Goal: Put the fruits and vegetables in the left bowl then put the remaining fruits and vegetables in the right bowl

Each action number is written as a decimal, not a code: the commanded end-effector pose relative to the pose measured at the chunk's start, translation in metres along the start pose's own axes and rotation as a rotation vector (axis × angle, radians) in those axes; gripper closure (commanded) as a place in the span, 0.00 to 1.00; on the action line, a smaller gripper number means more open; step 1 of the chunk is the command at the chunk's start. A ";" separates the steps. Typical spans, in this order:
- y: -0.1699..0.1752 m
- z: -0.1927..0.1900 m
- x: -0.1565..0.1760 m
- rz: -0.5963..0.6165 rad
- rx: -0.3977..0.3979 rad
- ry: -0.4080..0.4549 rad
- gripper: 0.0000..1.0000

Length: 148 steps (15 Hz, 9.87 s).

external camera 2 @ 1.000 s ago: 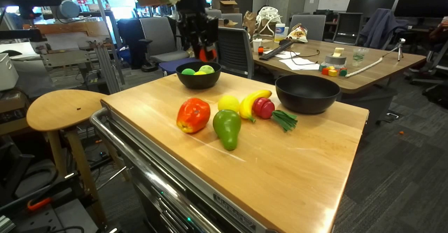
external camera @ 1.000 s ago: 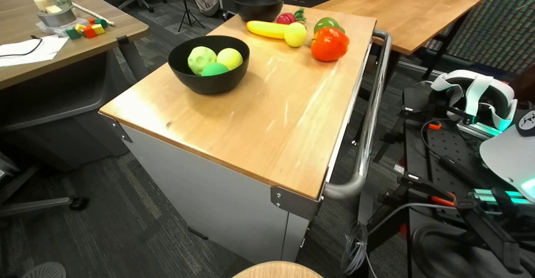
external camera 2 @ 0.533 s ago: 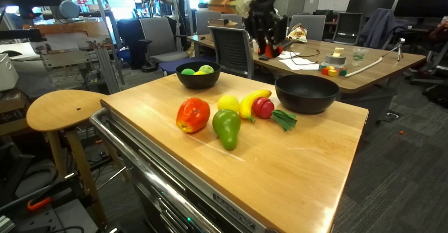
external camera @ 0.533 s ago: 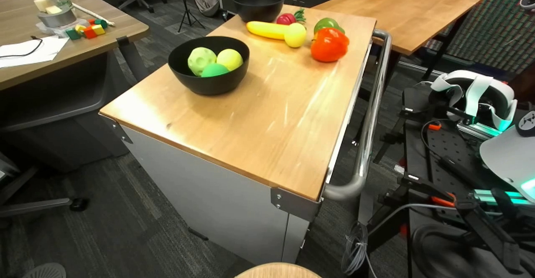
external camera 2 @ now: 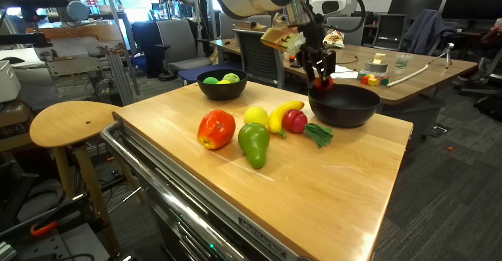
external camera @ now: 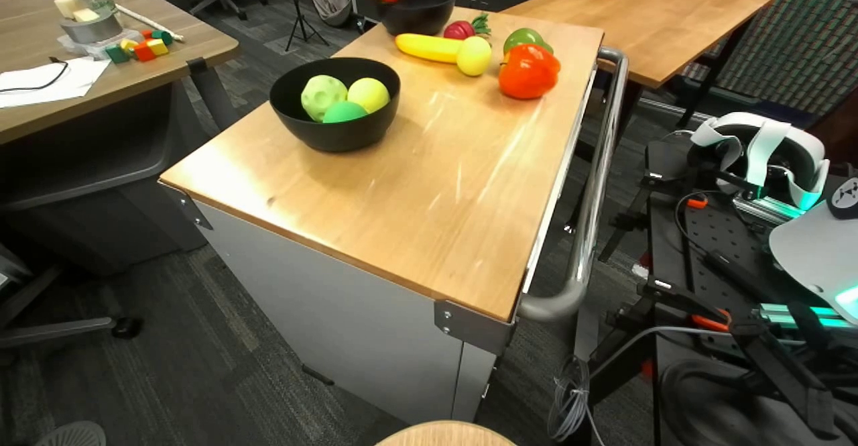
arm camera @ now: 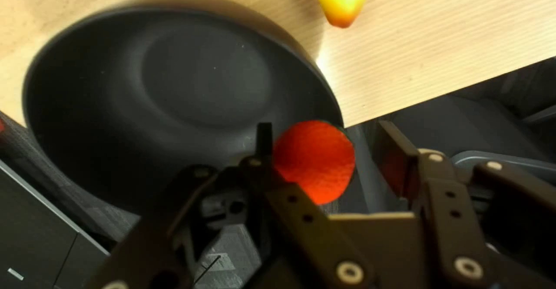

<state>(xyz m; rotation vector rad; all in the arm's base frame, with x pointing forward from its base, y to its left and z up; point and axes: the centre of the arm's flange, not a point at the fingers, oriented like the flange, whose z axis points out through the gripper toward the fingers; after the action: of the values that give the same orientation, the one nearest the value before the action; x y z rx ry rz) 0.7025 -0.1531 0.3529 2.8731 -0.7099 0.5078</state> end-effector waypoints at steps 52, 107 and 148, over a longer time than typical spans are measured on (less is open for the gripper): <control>0.039 0.049 -0.104 0.169 -0.012 -0.044 0.00; 0.037 0.004 0.079 -0.111 0.125 -0.117 0.83; 0.087 -0.007 -0.027 -0.146 0.500 -0.615 0.83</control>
<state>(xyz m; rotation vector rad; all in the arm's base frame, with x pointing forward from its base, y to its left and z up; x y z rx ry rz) 0.6336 -0.2108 0.3356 3.5218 -0.4716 -0.3458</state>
